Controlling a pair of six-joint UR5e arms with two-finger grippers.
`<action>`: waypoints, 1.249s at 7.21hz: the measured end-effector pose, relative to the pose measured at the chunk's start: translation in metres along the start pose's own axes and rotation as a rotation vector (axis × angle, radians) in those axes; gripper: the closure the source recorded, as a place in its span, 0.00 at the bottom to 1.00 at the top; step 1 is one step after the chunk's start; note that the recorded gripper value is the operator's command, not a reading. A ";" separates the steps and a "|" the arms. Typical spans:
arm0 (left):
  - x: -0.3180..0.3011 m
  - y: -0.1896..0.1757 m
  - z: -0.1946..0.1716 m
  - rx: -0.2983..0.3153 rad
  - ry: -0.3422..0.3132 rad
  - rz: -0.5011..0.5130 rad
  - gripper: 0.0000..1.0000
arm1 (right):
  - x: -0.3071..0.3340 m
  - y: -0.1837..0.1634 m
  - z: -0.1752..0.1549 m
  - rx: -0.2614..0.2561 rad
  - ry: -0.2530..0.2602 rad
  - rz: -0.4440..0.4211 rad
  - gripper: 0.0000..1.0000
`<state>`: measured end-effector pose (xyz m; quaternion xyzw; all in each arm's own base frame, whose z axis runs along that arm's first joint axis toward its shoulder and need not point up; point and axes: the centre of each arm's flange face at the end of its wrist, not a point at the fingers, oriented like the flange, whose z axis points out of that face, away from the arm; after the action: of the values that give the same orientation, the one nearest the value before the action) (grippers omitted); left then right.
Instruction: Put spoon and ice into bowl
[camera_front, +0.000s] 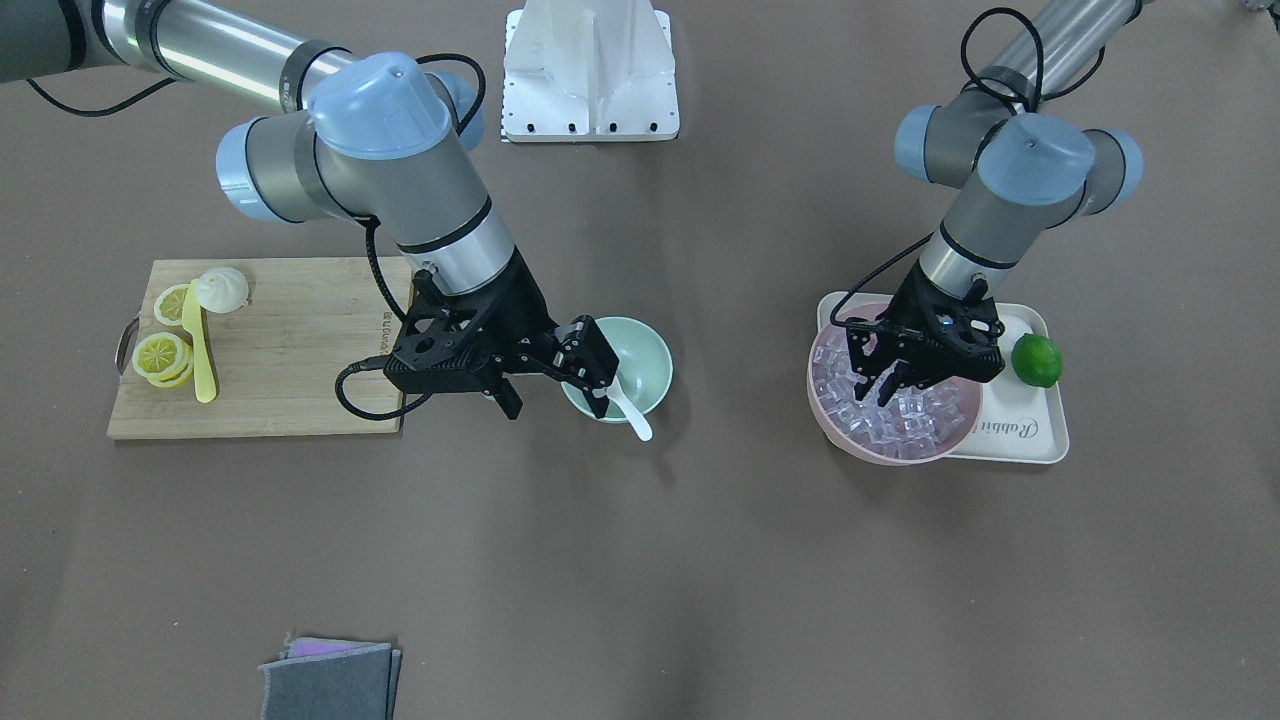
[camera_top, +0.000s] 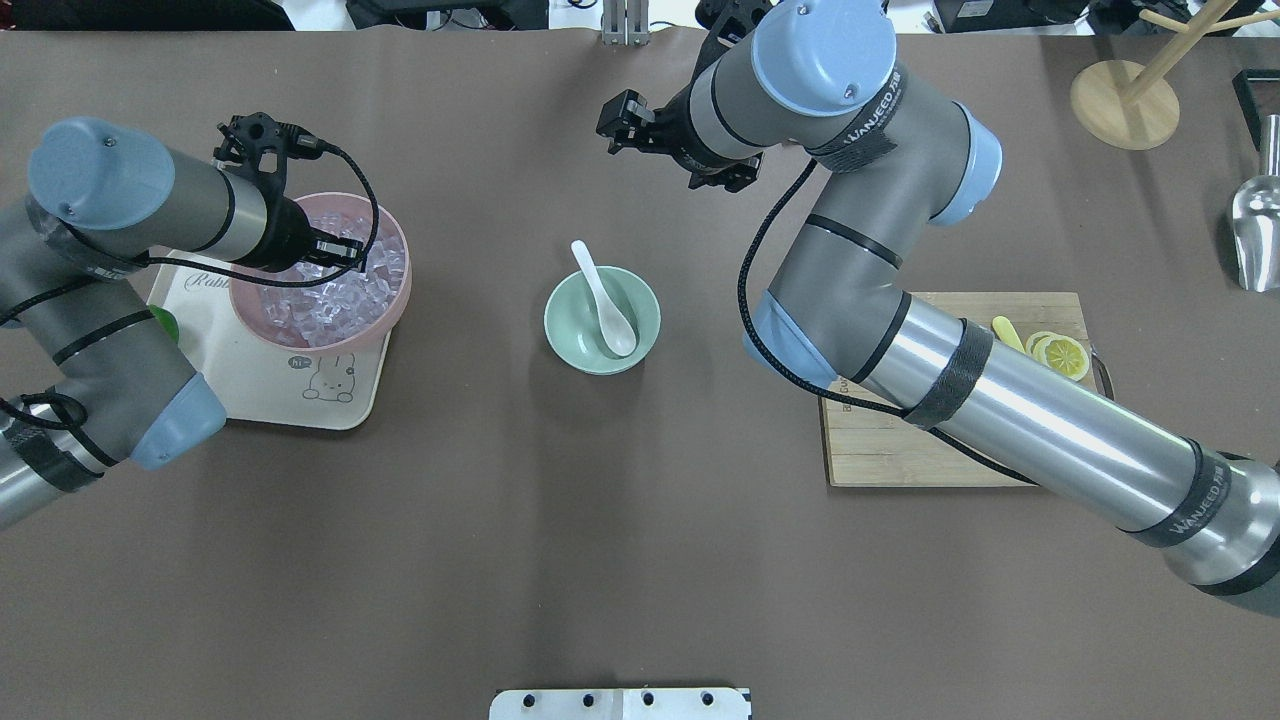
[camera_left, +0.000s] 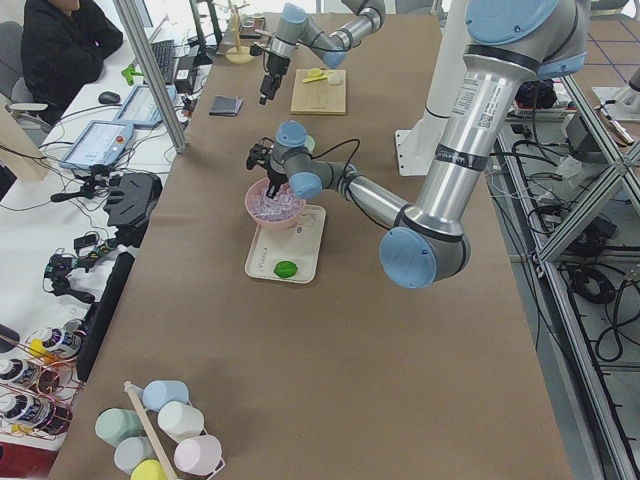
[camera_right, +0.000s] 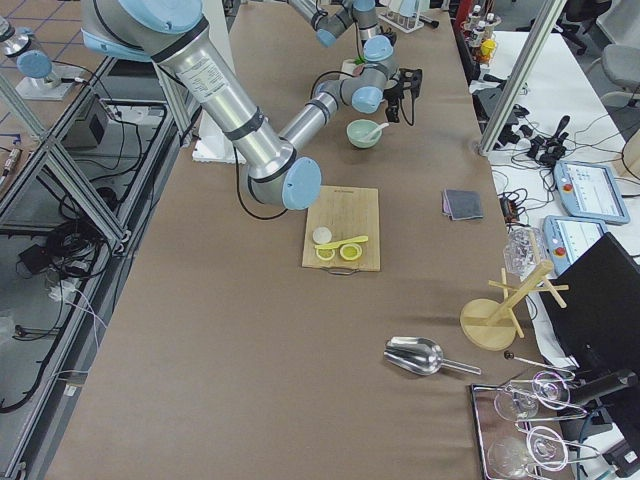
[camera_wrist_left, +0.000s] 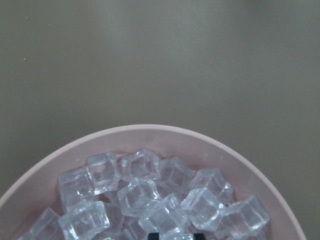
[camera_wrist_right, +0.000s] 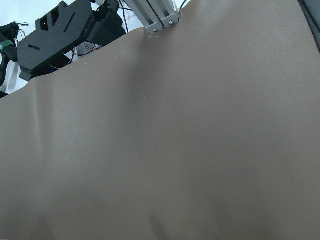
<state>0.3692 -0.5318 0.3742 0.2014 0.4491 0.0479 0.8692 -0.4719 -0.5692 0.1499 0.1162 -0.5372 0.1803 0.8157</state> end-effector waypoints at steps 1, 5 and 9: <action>0.002 -0.001 -0.004 0.002 0.009 0.001 1.00 | 0.001 0.000 0.000 0.000 0.001 0.001 0.00; 0.017 -0.019 -0.051 0.038 0.086 -0.007 1.00 | 0.008 0.001 -0.002 -0.004 -0.001 -0.007 0.00; 0.123 -0.055 -0.047 0.093 0.174 -0.164 1.00 | 0.034 -0.007 -0.016 -0.017 0.002 -0.025 0.00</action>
<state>0.3988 -0.5352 0.2345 0.1992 0.5396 -0.0270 0.8176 -0.4430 -0.5635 0.1749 0.1160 -0.5362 0.1658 0.8195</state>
